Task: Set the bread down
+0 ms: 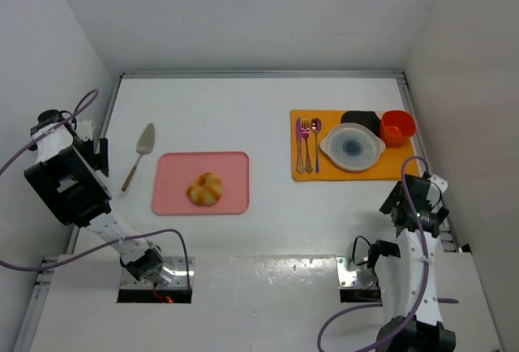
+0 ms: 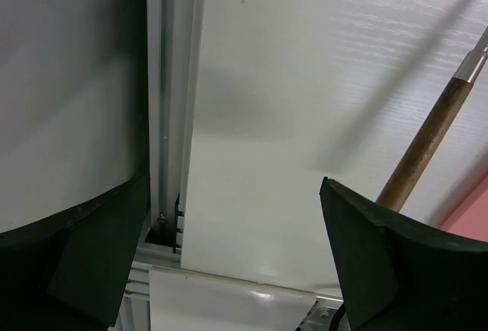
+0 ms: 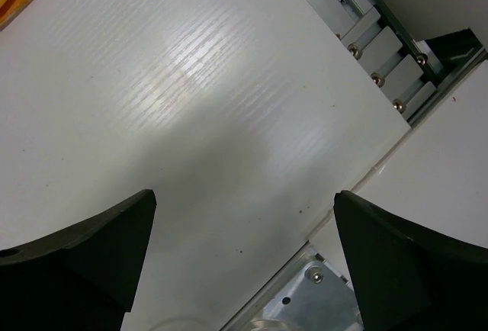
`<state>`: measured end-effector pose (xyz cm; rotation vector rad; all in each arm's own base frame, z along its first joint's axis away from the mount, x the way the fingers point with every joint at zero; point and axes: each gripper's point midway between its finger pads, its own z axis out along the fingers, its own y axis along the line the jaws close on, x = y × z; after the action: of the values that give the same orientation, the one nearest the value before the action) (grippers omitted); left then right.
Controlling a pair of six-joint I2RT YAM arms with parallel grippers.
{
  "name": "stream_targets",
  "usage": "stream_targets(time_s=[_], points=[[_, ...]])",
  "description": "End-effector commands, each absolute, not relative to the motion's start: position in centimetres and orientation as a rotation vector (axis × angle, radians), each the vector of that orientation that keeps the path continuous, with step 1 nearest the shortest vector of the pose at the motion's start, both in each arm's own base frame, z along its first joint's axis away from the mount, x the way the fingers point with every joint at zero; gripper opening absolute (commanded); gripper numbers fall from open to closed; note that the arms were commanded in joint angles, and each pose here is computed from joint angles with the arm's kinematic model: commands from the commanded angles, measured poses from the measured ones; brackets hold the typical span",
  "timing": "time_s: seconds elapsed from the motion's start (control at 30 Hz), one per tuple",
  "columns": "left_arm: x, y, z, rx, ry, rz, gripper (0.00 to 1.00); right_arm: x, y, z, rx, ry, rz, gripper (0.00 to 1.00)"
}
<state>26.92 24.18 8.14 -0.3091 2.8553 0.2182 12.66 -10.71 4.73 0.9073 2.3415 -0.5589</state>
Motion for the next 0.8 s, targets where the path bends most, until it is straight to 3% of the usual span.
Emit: stream_targets(time_s=[0.0,0.07,0.2,0.23,0.3,0.33,0.37,0.4,0.47,0.57,0.7,0.77], points=[[28.0,24.1,10.1,-0.256,2.789,0.225,1.00,13.5,-10.6,5.3,0.891,2.320,-0.526,1.00],[28.7,23.9,11.7,-0.206,2.763,0.219,1.00,15.3,-10.0,6.2,0.828,2.303,-0.439,1.00],[31.3,23.3,19.7,-0.034,2.654,0.288,1.00,20.4,-8.2,9.8,0.673,2.240,-0.225,0.86],[32.9,23.8,24.2,0.011,2.553,0.363,1.00,22.2,-7.1,11.9,0.593,2.214,-0.166,0.84],[34.5,22.4,31.2,0.141,2.392,0.459,1.00,25.7,-4.5,14.9,0.396,2.237,-0.185,0.84],[34.7,21.8,32.6,0.182,2.354,0.482,1.00,26.0,-2.6,13.9,0.287,2.296,-0.164,0.84],[34.9,20.9,33.7,0.219,2.313,0.489,1.00,28.3,-2.0,16.5,0.199,2.269,-0.220,0.86],[35.9,19.4,34.1,0.269,2.273,0.485,1.00,29.5,3.1,16.0,-0.015,2.294,-0.182,0.89],[35.5,17.4,30.1,0.343,2.367,0.449,1.00,32.0,8.1,17.0,-0.081,2.293,-0.042,0.93],[34.3,14.4,23.1,0.366,2.549,0.341,0.97,32.9,17.7,15.1,-0.133,2.367,0.383,0.90],[32.6,13.4,16.9,0.296,2.681,0.242,0.87,35.0,25.7,15.6,-0.195,2.317,0.593,0.87],[32.2,13.8,15.1,0.291,2.720,0.258,0.86,33.8,29.2,12.2,-0.288,2.413,0.612,0.87]])
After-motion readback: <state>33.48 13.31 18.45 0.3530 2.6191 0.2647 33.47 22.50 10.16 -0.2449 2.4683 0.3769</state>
